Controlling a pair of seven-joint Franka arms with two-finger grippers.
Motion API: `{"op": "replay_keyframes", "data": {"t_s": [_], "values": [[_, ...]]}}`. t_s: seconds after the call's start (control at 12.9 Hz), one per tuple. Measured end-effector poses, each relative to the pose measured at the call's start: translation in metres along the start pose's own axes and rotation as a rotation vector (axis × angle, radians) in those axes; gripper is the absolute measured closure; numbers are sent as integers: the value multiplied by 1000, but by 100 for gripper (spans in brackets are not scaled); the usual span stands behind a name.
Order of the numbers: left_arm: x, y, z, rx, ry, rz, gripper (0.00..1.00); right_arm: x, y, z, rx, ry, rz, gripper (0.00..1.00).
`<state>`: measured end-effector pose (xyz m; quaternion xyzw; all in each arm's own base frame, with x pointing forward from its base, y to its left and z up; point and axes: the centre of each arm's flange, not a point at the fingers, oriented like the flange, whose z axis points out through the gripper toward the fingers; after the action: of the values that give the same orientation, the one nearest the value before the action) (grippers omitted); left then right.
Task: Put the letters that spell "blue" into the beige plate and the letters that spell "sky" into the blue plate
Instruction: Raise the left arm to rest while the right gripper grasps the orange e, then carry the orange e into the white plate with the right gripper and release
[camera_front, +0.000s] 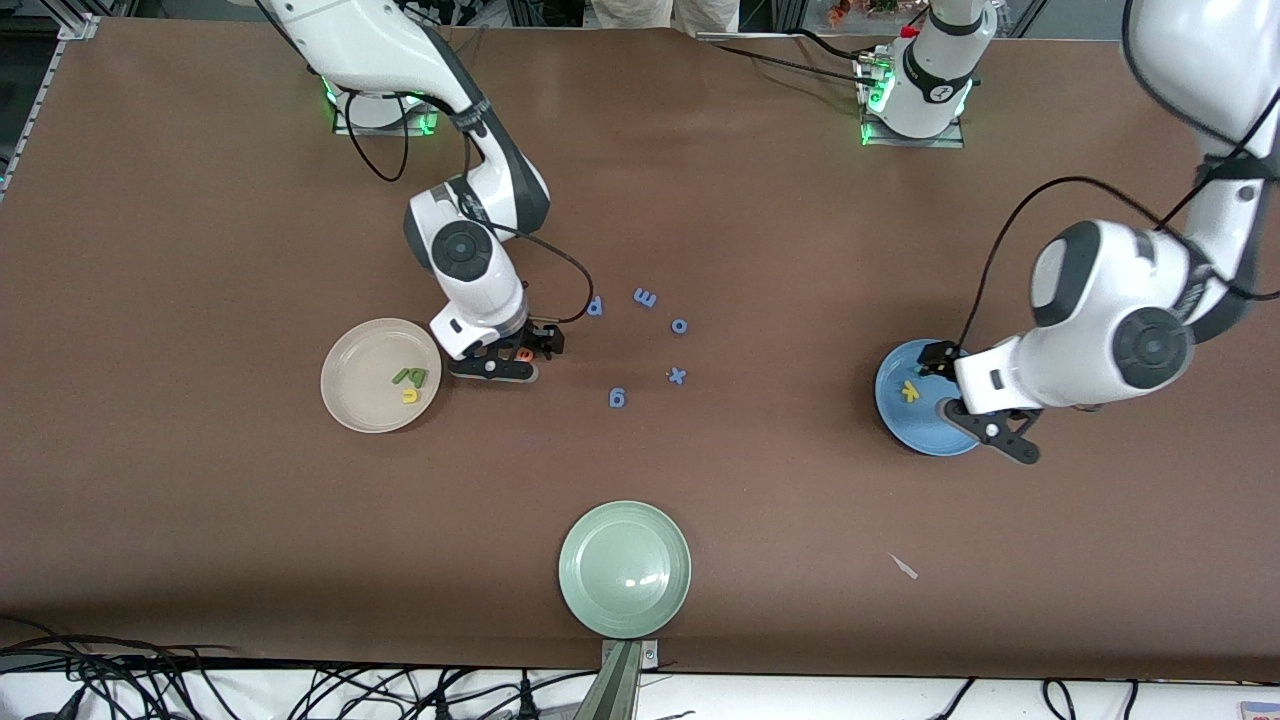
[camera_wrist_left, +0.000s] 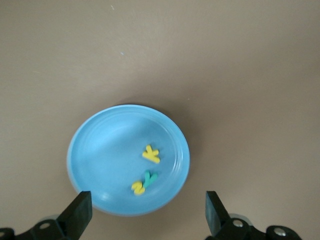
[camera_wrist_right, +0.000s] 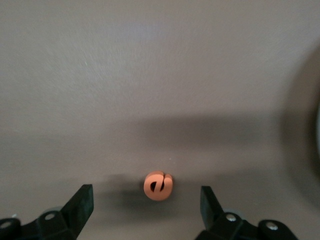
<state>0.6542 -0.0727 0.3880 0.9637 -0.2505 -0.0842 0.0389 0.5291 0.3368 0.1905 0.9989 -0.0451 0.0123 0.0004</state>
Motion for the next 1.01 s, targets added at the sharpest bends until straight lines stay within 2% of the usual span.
{"op": "replay_keyframes", "data": {"t_s": [0.31, 0.46, 0.54, 0.62, 0.77, 0.85, 1.01], "values": [[-33, 26, -132, 46, 13, -115, 0, 1, 7, 9, -6, 5, 9, 10], [-56, 42, -180, 89, 65, -163, 0, -3, 11, 16, -3, 12, 10, 33], [-64, 49, -194, 105, 83, -182, 0, -4, 12, 16, 1, 18, 10, 42], [-70, 54, -203, 116, 96, -196, 0, -4, 12, 16, 1, 18, 10, 43], [-77, 54, -207, 124, 110, -222, 0, -3, 12, 13, 4, 22, 6, 67], [-80, 50, -204, 130, 117, -240, 0, -2, 12, 11, 4, 25, -4, 72], [-90, 46, -191, 106, 111, -300, 0, 13, 27, 0, -23, 15, -52, 72]]}}
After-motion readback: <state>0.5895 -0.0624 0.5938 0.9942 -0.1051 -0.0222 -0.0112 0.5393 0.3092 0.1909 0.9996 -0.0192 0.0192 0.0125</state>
